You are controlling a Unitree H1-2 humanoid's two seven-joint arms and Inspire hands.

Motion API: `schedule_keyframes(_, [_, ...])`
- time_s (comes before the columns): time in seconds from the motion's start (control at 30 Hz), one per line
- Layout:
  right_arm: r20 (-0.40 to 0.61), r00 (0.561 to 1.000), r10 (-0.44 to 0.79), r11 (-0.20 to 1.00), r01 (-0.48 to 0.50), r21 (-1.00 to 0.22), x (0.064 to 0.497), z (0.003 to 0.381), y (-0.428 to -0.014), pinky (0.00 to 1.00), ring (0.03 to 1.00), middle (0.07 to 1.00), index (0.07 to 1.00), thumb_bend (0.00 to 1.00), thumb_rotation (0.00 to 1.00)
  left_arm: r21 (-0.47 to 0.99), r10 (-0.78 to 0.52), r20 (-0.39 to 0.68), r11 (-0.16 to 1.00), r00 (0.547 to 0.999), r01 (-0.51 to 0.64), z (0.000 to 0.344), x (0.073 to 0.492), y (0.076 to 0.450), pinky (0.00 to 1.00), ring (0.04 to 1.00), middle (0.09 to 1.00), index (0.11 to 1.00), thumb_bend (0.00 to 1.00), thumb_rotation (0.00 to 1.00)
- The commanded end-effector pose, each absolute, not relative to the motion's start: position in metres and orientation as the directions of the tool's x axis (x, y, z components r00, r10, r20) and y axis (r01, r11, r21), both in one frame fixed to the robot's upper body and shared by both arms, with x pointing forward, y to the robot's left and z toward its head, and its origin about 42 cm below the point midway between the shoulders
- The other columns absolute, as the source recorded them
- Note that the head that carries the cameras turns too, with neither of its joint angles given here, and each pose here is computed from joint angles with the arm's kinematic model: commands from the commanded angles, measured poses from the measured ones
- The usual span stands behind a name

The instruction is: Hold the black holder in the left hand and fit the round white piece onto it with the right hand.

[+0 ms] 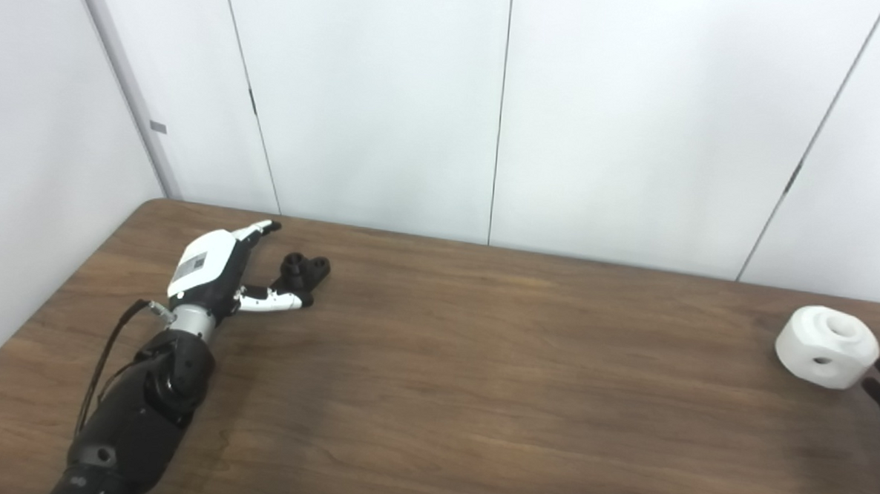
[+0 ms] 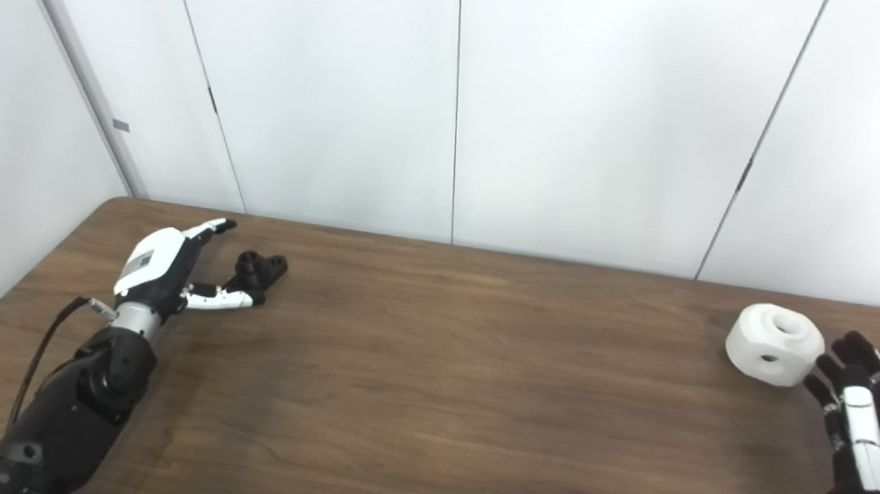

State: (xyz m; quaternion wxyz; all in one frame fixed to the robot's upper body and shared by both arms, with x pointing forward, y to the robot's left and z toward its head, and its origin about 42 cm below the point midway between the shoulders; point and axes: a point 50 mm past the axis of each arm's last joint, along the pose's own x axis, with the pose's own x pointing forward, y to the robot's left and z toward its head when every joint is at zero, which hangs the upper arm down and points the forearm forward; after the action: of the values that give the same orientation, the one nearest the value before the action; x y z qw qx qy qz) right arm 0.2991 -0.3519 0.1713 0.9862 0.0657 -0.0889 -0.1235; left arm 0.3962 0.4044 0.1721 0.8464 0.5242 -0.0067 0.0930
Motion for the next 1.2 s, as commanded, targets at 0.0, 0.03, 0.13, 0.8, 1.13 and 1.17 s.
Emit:
schedule_keyframes(0.0, [0.231, 0.942, -0.243, 0.967, 0.215, 0.137, 0.303, 0.192, -0.353, 0.84, 0.877, 0.885, 0.841, 0.35, 0.59, 0.899, 0.136, 0.170, 0.384, 0.976, -0.210, 0.197, 0.404, 0.413, 0.81, 0.905, 0.881, 0.847, 1.00, 0.36])
schedule_keyframes(0.03, [0.231, 0.942, -0.244, 0.966, 0.216, 0.139, 0.303, 0.192, -0.353, 0.83, 0.869, 0.879, 0.838, 0.34, 0.58, 0.900, 0.135, 0.163, 0.384, 0.977, -0.203, 0.197, 0.404, 0.412, 0.82, 0.904, 0.881, 0.844, 1.00, 0.35])
schedule_keyframes(0.13, [0.231, 0.941, -0.247, 0.965, 0.217, 0.149, 0.303, 0.194, -0.352, 0.81, 0.858, 0.871, 0.830, 0.34, 0.57, 0.901, 0.125, 0.150, 0.390, 0.981, -0.188, 0.193, 0.403, 0.413, 0.82, 0.908, 0.885, 0.846, 1.00, 0.33])
schedule_keyframes(0.8, [0.259, 0.936, -0.238, 0.968, 0.206, 0.147, 0.298, 0.205, -0.352, 0.82, 0.861, 0.866, 0.812, 0.33, 0.57, 0.928, 0.060, 0.101, 0.354, 0.993, -0.116, 0.193, 0.399, 0.409, 0.81, 0.882, 0.853, 0.805, 1.00, 0.29])
schedule_keyframes(1.13, [0.264, 0.933, -0.243, 0.967, 0.210, 0.148, 0.295, 0.207, -0.352, 0.83, 0.862, 0.870, 0.809, 0.35, 0.57, 0.940, 0.067, 0.069, 0.329, 0.995, -0.088, 0.194, 0.405, 0.413, 0.78, 0.861, 0.832, 0.761, 0.97, 0.35])
schedule_keyframes(1.17, [0.265, 0.933, -0.244, 0.966, 0.211, 0.146, 0.294, 0.207, -0.352, 0.83, 0.860, 0.867, 0.809, 0.35, 0.57, 0.940, 0.067, 0.071, 0.330, 0.995, -0.089, 0.193, 0.405, 0.413, 0.78, 0.856, 0.827, 0.753, 0.97, 0.34])
